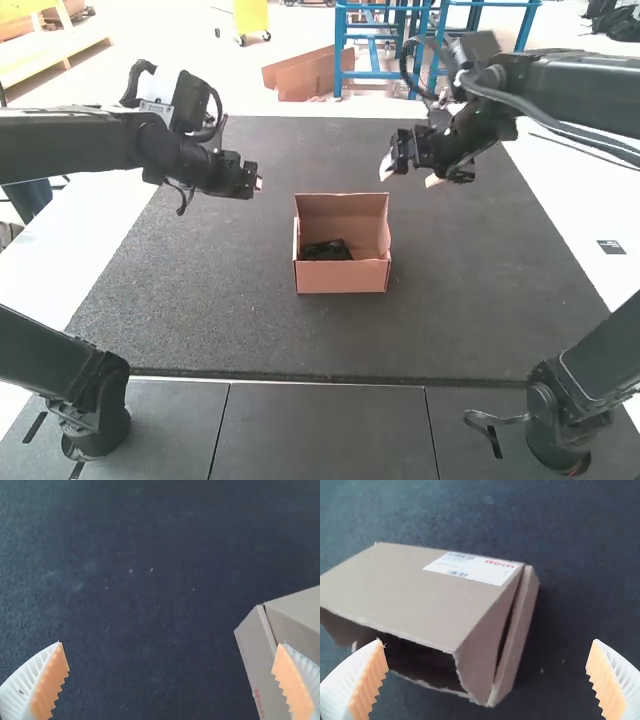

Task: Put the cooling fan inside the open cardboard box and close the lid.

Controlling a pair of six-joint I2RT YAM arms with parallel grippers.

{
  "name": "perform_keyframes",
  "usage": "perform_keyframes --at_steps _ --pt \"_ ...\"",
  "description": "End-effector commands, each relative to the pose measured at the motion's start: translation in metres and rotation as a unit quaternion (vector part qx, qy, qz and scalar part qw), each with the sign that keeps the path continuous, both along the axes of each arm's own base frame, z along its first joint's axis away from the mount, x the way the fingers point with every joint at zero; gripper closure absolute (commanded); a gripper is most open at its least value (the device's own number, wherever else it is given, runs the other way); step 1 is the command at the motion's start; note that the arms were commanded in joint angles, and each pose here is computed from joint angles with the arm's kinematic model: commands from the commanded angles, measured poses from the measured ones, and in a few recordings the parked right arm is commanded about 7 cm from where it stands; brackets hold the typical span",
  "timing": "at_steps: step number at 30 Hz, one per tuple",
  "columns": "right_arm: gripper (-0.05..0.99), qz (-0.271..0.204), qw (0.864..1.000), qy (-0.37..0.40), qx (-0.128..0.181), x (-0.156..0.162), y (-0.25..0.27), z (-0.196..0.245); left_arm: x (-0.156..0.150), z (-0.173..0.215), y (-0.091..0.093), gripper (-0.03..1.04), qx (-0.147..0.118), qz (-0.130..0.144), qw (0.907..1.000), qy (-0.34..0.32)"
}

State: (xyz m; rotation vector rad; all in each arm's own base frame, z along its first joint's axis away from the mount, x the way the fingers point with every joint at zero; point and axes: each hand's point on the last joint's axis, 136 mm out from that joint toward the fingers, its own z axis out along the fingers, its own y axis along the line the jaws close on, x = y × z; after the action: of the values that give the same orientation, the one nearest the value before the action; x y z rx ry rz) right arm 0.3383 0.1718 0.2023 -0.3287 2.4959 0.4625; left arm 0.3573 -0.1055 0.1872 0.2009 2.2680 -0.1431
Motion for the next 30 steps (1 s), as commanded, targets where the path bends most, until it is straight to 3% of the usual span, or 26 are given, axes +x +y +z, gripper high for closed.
perform_keyframes --at_steps 1,5,14,26,30 --pt "0.02 -0.065 0.995 -0.078 -0.024 0.011 -0.04 0.035 0.021 0.033 -0.001 0.05 0.005 0.011 0.9989 -0.046" --pt "0.03 -0.11 0.981 -0.149 -0.051 0.016 -0.074 0.053 0.037 0.05 -0.019 0.05 -0.002 -0.001 0.9977 -0.068" --pt "0.03 -0.151 0.974 -0.16 -0.061 0.001 -0.106 0.054 0.054 0.067 -0.078 0.05 -0.013 -0.055 0.9948 -0.085" --pt "0.03 -0.18 0.969 -0.158 -0.058 0.0 -0.125 0.055 0.057 0.042 -0.113 0.05 -0.002 -0.095 0.9941 -0.052" --pt "0.03 -0.187 0.968 -0.158 -0.052 0.0 -0.129 0.057 0.051 0.022 -0.115 0.05 0.007 -0.104 0.9943 -0.024"
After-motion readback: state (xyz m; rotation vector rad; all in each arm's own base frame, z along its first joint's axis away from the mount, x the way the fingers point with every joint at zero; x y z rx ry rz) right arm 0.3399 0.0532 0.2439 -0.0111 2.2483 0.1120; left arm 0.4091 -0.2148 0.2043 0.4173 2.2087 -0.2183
